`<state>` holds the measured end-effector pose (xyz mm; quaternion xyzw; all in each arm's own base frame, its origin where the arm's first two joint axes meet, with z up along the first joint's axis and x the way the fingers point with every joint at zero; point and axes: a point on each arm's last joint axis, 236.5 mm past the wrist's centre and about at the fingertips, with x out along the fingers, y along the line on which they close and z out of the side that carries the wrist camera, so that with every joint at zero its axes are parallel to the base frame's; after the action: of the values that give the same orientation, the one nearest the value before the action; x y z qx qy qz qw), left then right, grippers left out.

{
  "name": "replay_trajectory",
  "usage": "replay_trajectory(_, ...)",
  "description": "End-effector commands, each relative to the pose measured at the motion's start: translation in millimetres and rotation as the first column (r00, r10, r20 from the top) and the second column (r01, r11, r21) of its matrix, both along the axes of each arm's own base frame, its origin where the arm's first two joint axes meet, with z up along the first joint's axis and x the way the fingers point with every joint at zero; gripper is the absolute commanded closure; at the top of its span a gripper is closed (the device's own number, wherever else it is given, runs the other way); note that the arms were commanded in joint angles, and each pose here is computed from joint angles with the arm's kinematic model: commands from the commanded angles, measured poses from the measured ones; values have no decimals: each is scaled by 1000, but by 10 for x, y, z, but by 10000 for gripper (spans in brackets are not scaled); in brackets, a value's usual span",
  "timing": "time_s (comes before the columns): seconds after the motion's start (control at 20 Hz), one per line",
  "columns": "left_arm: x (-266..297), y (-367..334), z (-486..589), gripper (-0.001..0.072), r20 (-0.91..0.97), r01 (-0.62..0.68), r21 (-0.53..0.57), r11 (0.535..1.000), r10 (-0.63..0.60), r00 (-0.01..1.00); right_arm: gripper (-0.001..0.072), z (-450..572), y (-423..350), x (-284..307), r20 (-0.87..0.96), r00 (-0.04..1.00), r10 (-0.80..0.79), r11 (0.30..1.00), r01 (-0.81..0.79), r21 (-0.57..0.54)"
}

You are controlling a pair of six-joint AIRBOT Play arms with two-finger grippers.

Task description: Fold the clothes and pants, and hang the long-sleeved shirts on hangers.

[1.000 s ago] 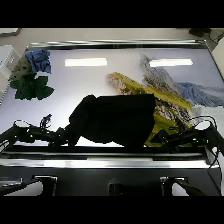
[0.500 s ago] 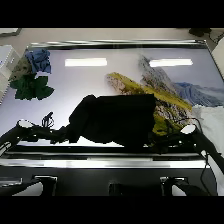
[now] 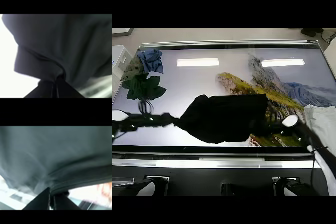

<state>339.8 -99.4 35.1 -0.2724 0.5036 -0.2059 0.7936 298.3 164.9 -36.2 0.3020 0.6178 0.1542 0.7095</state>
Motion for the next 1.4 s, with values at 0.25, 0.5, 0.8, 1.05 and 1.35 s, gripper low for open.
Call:
replay_trajectory(0.25,-505,858,4856,681,928,-465,-52,884,215,306,675,4942,-1822,306,950,305,65,784,573,-238)
replay_trajectory(0.5,-1351,496,5137,681,960,-453,-65,889,180,215,675,5605,-1701,-584,996,93,6,785,616,-62)
replay_trajectory(0.8,-1304,671,5126,682,964,-522,-44,852,173,202,675,5922,-1745,-553,999,-43,8,777,629,20)
replay_trajectory(1.05,-186,966,3362,682,680,-440,95,893,264,684,675,3735,-1802,745,738,673,-47,836,432,-340)
replay_trajectory(1.35,1087,1038,681,681,309,-452,107,885,403,861,675,1079,-1245,2158,219,922,-320,943,331,-14)
